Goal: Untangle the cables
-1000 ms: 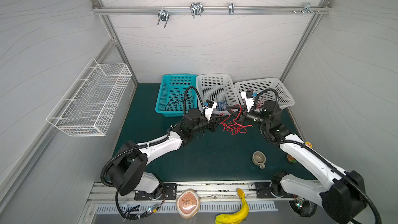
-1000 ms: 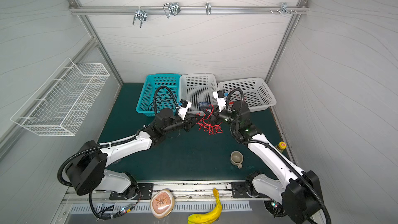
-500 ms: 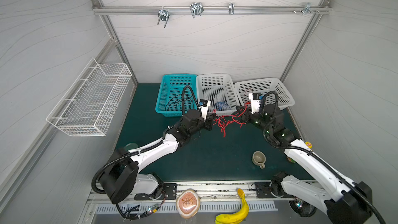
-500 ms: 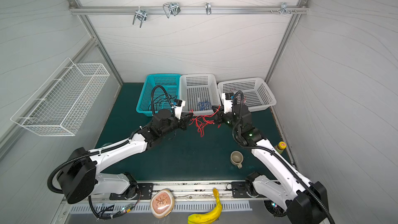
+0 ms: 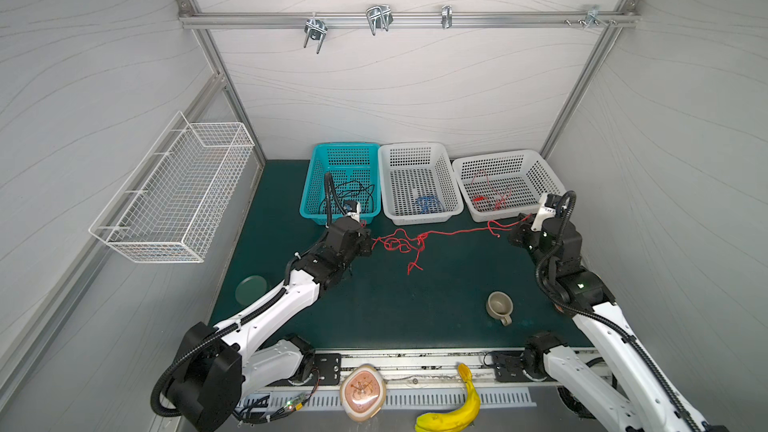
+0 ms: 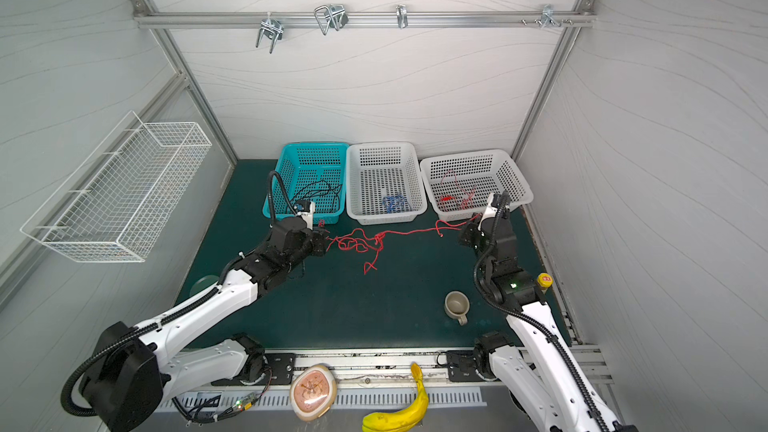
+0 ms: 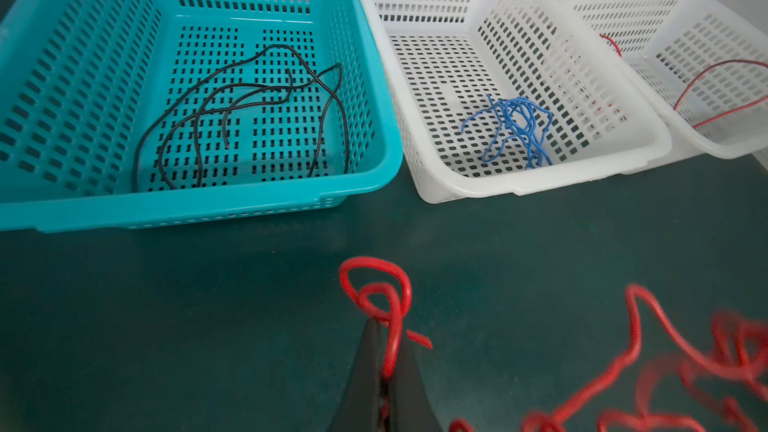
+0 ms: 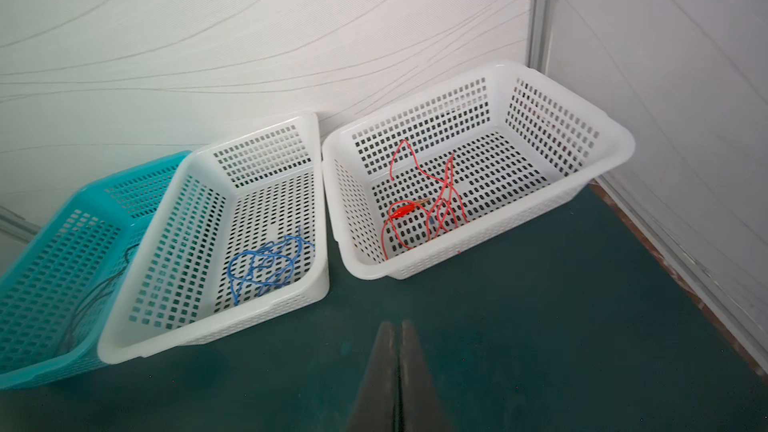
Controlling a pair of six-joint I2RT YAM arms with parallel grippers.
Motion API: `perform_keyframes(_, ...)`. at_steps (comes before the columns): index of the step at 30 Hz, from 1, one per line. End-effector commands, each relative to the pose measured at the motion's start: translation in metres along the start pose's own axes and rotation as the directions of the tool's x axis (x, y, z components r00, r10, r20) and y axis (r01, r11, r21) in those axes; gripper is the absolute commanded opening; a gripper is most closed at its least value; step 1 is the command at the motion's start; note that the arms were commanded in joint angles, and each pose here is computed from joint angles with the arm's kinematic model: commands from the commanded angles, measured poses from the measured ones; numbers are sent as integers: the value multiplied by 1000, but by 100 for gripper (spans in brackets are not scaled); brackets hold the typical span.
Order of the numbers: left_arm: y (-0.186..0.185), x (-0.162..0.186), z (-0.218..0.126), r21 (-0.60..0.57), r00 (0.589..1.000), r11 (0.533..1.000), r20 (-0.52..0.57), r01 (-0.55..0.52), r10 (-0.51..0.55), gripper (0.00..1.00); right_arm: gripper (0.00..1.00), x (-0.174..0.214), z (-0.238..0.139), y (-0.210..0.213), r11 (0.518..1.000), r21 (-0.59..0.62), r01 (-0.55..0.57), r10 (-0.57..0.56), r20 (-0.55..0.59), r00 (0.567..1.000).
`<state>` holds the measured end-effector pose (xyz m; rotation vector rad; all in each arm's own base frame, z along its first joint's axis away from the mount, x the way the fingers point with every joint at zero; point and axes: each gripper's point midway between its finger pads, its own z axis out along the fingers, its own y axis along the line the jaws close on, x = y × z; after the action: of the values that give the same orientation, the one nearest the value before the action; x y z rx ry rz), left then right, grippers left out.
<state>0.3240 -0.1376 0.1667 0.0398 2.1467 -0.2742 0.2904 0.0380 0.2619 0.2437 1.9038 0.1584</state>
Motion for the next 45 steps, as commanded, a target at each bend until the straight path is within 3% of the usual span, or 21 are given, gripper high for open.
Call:
perform_keyframes(1,36,1,-7,-153,1000,988,3,17,-17,0,0,-7,-9,-34,987,158,-1,-3,29,1000)
perform_keyframes(9,81,11,-19,-332,998,943,-30,36,-48,0,0,-22,-20,-67,955,298,-8,-12,64,998)
perform_keyframes(21,142,32,-33,-491,956,832,3,257,-293,0,0,-37,-36,-97,915,401,-44,3,103,995)
perform_keyframes(25,150,36,-36,-490,938,814,19,311,-347,0,0,-44,-38,-94,926,375,-37,-6,115,993)
perform_keyframes(31,148,33,-35,-470,937,822,36,323,-347,0,0,-45,-24,-72,965,260,-19,-1,80,997)
perform_keyframes(34,130,28,-27,-357,940,874,31,329,-341,0,0,-40,-11,-33,1000,30,9,-11,67,998)
perform_keyframes(39,99,16,-18,-151,936,923,64,353,-347,0,0,-4,11,20,961,-275,-27,6,-77,997)
perform_keyframes(45,83,0,-22,-50,941,942,93,331,-325,0,0,57,39,41,960,-278,-17,-81,-334,939)
